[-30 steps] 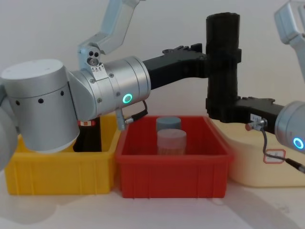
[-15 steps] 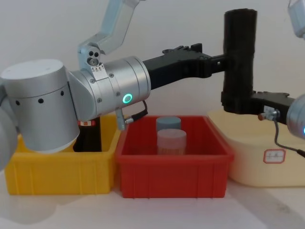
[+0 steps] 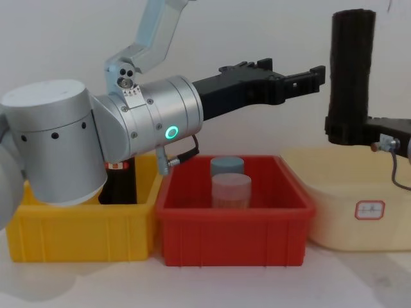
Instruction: Pick up the garbage bag with the one hand and transfer it to the other hand.
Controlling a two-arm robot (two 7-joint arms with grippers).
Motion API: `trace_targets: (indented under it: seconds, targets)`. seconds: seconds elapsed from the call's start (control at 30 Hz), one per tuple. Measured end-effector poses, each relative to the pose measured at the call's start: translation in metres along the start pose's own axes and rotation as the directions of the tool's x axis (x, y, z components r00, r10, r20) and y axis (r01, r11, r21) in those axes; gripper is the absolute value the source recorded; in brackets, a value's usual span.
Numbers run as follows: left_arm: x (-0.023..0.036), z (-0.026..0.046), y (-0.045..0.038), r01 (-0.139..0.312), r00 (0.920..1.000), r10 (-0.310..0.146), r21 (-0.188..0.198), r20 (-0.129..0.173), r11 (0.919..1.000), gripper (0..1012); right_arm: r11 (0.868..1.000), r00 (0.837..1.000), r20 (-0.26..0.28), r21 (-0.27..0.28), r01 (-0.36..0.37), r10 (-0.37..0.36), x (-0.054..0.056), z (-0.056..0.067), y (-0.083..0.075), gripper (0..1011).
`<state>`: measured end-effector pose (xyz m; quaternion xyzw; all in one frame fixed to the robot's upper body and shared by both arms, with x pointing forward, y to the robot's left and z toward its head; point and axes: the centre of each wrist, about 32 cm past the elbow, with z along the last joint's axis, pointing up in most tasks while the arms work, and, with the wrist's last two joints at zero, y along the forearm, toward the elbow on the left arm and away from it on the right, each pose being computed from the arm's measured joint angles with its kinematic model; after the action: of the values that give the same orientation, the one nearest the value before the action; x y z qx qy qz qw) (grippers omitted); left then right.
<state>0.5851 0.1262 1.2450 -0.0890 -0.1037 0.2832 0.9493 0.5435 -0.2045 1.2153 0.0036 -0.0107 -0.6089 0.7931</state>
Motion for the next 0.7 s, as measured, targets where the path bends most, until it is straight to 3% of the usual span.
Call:
trace_targets:
  seconds: [0.33, 0.7]
  targets:
    - [0.0000, 0.0000, 0.0000, 0.000, 1.0000, 0.000, 0.000, 0.000, 1.0000, 1002, 0.998, 0.997, 0.020, -0.014, 0.068, -0.068, 0.012, 0.001, 0.005, 568]
    - [0.0000, 0.0000, 0.0000, 0.000, 1.0000, 0.000, 0.000, 0.000, 1.0000, 1001, 0.985, 0.985, 0.046, -0.036, 0.169, -0.168, 0.027, 0.003, 0.012, 596]
